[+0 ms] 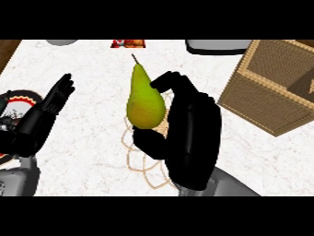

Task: Pick the pear from the placemat and place it in the basket

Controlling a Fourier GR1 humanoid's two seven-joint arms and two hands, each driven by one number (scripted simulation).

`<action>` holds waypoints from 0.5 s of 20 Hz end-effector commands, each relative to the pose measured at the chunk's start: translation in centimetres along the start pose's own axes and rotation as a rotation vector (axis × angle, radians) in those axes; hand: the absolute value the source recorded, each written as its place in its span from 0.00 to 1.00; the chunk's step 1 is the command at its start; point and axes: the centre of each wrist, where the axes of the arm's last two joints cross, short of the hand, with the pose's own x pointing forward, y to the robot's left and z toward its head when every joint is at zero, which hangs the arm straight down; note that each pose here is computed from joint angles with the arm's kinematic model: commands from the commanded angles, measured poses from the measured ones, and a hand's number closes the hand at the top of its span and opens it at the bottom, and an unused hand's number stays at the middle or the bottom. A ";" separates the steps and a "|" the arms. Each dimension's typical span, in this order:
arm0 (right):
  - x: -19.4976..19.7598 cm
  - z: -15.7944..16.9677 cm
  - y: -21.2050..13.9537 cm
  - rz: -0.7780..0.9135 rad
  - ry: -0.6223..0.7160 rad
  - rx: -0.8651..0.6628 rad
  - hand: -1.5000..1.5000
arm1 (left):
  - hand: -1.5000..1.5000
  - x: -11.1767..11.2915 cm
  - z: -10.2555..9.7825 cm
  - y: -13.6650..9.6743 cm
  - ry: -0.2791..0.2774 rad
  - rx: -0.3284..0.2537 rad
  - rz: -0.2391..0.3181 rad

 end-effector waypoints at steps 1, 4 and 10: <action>1.0 -1.7 -1.7 0.082 0.182 -0.073 1.00 | 0.50 0.2 -0.9 -0.1 -0.002 0.005 -0.010; 1.5 -4.1 -2.7 0.069 0.197 -0.098 1.00 | 0.50 -0.4 -0.5 -0.1 -0.011 -0.014 -0.006; -0.8 -9.9 -3.2 0.112 0.265 -0.215 1.00 | 0.50 -0.1 0.3 -0.7 -0.023 -0.025 -0.003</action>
